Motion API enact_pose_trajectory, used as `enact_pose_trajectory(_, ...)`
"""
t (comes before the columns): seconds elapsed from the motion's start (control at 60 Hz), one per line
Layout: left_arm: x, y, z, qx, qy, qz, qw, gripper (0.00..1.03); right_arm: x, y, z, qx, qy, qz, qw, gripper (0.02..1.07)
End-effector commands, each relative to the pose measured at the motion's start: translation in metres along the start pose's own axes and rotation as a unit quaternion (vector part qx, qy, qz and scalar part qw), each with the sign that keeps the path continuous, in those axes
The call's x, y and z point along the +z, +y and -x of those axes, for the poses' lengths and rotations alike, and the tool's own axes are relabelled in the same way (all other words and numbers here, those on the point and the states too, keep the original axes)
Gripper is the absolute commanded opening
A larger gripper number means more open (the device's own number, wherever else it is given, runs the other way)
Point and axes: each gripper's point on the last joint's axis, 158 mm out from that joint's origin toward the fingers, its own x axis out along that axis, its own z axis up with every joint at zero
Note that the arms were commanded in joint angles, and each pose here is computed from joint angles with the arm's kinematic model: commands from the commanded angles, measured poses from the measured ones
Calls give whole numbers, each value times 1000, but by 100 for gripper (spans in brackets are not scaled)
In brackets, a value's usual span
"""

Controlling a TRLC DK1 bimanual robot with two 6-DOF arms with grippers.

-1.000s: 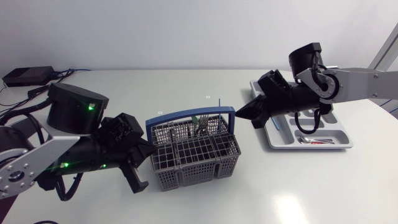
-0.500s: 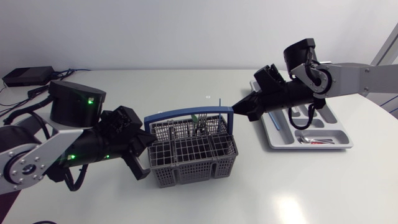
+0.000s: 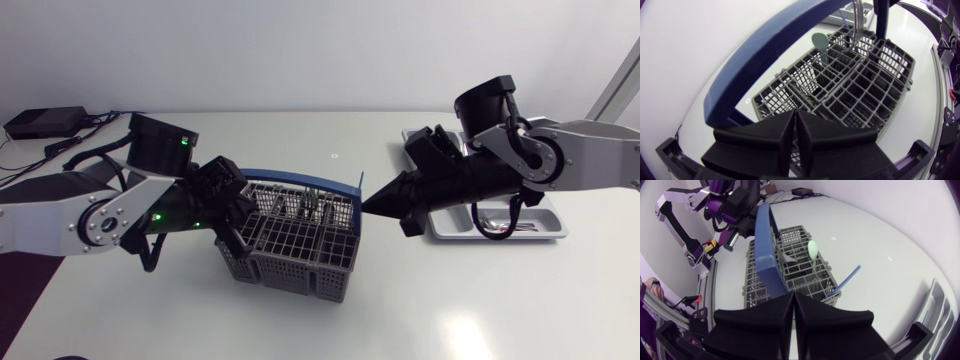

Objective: Unload the cutlery basket into the drawer organizer.

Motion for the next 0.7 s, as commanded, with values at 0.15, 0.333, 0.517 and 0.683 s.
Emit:
enact_pose_trajectory(0.15, 17, 18, -9, 14, -13, -13, 1000, 6, -8, 8, 11, -3, 0, -6, 1000, 8)
enact_pose_trajectory(0.333, 14, 14, 4, 17, -17, -13, 1000, 6, -11, -31, 20, -38, -8, -37, 999, 28)
enact_pose_trajectory(0.517, 5, 4, 24, 14, -18, -14, 1000, 6, -8, -46, 13, -47, -12, -48, 998, 45)
enact_pose_trajectory(0.683, -3, -5, 37, 11, -18, -15, 1000, 6, 2, -57, 3, -52, -18, -57, 997, 52)
